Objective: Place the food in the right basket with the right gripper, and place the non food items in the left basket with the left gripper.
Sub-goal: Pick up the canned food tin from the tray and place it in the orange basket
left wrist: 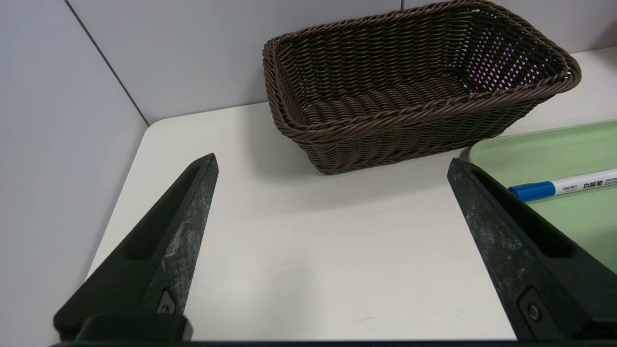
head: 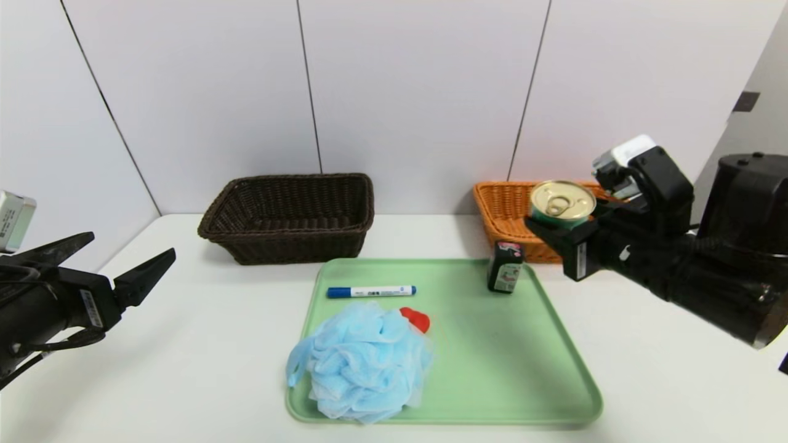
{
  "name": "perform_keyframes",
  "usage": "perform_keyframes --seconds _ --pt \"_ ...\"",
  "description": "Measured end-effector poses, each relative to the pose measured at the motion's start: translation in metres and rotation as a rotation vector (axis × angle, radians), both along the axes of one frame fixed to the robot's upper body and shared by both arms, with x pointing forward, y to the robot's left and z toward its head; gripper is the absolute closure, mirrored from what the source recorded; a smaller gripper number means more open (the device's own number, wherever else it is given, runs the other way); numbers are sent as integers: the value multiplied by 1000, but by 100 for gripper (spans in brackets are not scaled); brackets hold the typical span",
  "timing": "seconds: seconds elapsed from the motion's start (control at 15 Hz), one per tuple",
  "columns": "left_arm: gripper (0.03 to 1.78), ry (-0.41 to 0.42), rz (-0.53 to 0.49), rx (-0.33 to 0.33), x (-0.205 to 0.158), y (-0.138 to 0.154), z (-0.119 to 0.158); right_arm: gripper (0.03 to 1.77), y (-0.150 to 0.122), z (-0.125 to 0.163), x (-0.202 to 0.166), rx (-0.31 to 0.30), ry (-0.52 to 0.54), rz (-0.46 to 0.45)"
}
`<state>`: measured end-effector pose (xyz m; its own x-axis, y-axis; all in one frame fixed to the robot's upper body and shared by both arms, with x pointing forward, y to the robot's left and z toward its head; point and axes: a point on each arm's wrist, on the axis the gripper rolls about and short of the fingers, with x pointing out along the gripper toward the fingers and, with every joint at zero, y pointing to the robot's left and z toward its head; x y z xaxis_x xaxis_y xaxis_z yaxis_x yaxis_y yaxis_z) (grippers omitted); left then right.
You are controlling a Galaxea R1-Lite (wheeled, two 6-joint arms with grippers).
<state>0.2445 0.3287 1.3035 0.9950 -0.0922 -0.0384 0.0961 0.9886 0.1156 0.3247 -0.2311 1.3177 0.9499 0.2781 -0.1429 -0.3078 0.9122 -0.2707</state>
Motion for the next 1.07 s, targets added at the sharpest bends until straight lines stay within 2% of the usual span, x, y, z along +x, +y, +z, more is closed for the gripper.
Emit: perform_keyframes --seconds 0.47,0.67,1.07 --pt "12 3 2 1 -7 0 -4 81 -40 30 52 26 -6 -175" --pt "12 0 2 2 -10 0 -5 81 -51 23 80 35 50 -230" --pt "12 13 3 1 -14 0 -7 82 -76 -9 124 20 153 -330"
